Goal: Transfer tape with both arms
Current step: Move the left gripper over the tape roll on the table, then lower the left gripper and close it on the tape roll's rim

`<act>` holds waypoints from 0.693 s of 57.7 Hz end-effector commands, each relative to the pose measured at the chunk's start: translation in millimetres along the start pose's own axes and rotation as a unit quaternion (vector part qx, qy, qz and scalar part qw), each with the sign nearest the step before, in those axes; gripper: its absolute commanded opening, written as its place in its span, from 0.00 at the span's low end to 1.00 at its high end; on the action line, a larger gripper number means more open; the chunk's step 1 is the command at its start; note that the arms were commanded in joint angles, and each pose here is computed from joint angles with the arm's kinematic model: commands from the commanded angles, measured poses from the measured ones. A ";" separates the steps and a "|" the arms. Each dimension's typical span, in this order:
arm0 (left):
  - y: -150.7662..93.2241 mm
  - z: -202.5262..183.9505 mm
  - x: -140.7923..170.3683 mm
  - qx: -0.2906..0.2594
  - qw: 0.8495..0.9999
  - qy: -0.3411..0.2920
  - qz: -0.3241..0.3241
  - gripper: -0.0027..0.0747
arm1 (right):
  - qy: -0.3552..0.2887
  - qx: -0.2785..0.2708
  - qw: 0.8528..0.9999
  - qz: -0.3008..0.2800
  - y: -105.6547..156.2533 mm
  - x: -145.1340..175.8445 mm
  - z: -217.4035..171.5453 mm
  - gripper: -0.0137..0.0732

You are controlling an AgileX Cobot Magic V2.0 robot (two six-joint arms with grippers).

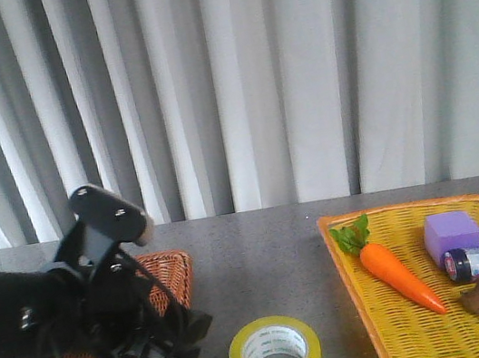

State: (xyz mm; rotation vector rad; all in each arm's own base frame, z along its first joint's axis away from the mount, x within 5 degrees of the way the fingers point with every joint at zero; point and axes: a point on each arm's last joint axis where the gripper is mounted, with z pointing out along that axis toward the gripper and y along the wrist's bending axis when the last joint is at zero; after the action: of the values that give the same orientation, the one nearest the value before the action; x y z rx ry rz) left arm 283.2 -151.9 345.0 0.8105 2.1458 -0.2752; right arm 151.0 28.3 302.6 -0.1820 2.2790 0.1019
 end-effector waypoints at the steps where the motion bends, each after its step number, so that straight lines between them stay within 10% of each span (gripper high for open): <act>1: -0.4 2.9 -28.6 0.012 1.000 -0.017 0.003 0.75 | -0.045 0.001 0.999 0.003 -0.7 -11.9 -6.2 0.59; 40: 12.4 122.1 -64.2 0.039 0.994 0.092 0.038 0.74 | -0.044 0.001 0.999 0.003 -0.7 -11.9 -6.2 0.59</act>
State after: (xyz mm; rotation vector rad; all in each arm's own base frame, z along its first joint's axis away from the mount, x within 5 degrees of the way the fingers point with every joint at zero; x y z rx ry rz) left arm 394.2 -222.0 289.7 1.0110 2.3591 -0.2484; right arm 151.0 28.3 302.6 -0.1820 2.2790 0.1019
